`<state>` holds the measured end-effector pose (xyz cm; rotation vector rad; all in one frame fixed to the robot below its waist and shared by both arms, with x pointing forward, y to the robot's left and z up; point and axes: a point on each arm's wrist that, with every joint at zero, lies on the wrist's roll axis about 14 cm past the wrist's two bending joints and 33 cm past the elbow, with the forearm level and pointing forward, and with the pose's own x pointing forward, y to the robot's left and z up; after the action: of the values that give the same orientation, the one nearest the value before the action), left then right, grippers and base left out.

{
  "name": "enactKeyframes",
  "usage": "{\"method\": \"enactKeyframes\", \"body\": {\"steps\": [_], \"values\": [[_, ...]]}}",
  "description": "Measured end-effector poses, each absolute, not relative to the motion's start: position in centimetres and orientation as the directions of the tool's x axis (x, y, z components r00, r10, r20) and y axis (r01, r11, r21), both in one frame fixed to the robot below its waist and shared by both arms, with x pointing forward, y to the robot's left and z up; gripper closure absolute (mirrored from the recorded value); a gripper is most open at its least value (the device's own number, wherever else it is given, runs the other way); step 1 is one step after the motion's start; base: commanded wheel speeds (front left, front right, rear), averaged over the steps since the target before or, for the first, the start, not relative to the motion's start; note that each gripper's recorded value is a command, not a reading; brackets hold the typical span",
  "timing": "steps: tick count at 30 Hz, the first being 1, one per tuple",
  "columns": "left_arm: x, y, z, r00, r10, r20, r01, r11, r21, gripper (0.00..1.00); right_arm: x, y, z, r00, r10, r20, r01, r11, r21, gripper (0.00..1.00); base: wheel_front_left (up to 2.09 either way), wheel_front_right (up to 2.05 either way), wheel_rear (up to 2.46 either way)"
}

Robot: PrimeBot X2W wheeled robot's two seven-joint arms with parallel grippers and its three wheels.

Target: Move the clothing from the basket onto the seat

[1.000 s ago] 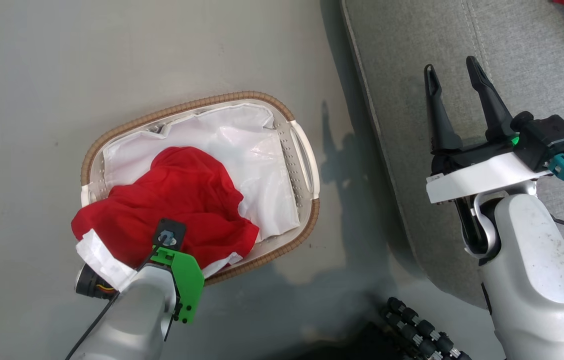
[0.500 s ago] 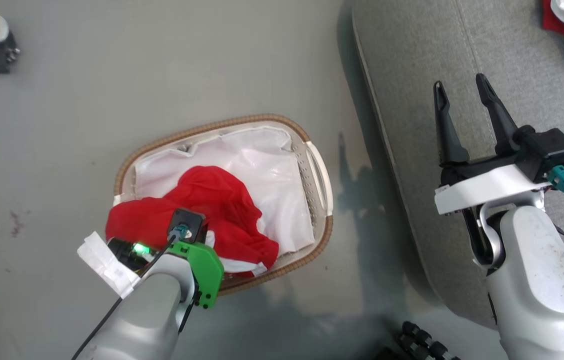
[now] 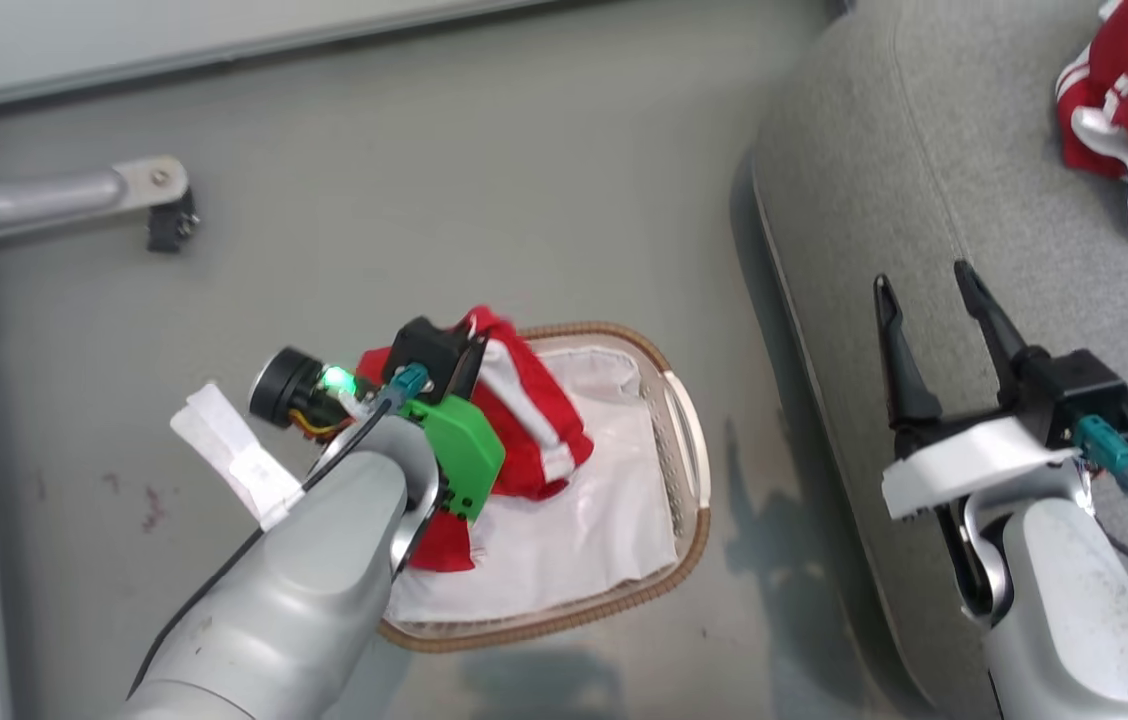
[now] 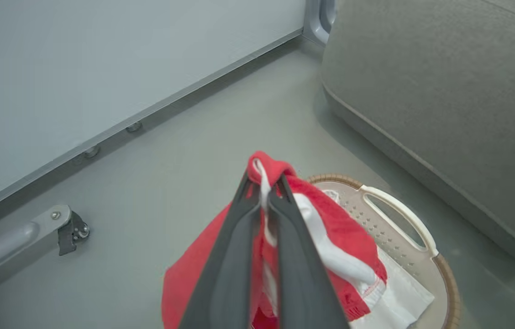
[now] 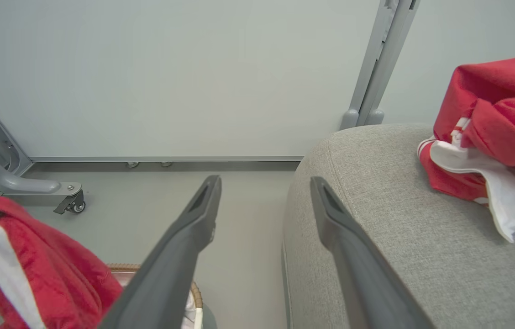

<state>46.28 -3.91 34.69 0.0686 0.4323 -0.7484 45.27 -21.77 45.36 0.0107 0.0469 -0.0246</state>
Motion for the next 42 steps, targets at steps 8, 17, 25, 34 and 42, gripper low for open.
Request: {"method": "enactKeyframes", "body": {"steps": [8, 17, 25, 34, 42], "values": [[49.1, -3.3, 45.1, 0.703, -0.682, -0.203, 0.71, 0.69, 0.14, 1.0, 43.0, -20.4, 47.5, 1.0, 0.006, -0.008, -0.006, 1.0, 0.017, 0.0, 0.0, 0.0, 0.0], [50.2, -3.1, 57.9, 0.684, -0.729, -0.018, 0.662, 0.61, 0.435, 1.0, 41.6, -18.2, 51.3, 0.993, 0.07, 0.09, -0.072, 0.997, 0.016, 0.0, 0.0, 0.0, 0.0], [49.1, -3.8, 65.9, 0.654, -0.749, 0.106, 0.596, 0.597, 0.537, 1.0, 40.5, -15.9, 53.7, 0.979, 0.139, 0.149, -0.14, 0.99, -0.006, 0.0, 0.0, 0.0, 0.0], [47.3, -5.3, 69.7, 0.614, -0.776, 0.142, 0.571, 0.562, 0.599, 1.0, 39.6, -12.1, 55.4, 0.949, 0.253, 0.19, -0.251, 0.967, -0.033, 0.0, 0.0, 0.0, 0.0], [44.6, -7.3, 71.3, 0.555, -0.817, 0.156, 0.586, 0.517, 0.624, 1.0, 39.8, -7.8, 57.4, 0.895, 0.383, 0.229, -0.371, 0.924, -0.098, 0.0, 0.0, 0.0, 0.0]]}}
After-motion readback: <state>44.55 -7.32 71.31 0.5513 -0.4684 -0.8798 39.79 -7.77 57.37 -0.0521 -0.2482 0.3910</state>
